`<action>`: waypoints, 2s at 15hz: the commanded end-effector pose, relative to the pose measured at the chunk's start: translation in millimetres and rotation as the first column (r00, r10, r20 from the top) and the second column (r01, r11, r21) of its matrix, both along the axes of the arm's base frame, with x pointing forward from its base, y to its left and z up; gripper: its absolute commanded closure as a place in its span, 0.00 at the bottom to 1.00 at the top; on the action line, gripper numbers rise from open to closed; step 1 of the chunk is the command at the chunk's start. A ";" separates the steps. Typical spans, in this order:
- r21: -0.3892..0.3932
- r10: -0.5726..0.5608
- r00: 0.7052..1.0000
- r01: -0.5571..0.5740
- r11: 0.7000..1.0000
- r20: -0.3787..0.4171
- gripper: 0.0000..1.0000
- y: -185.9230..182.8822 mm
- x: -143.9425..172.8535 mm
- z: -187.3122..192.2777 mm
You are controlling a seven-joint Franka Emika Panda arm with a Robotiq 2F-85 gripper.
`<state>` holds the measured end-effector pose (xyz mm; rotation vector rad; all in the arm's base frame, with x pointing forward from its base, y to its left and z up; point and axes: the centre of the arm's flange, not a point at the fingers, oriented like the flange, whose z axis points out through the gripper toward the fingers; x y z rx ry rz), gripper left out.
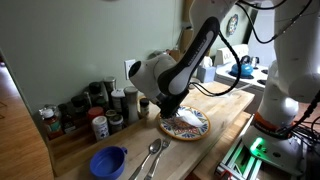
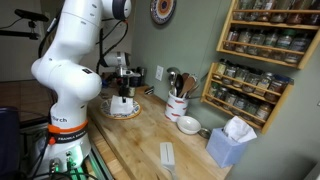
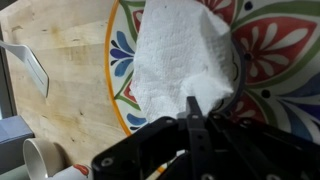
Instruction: Put the paper towel on the orange tray
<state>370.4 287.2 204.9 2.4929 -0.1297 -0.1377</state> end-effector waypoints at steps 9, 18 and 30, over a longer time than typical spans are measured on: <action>0.017 0.027 0.999 -0.028 0.999 0.040 0.71 -13.0 0.7 -11.8; 0.067 0.109 0.992 -0.114 0.991 0.063 0.04 -24.1 -22.6 37.7; 0.174 0.135 0.987 -0.118 0.978 -0.088 0.00 -61.0 -32.5 -4.5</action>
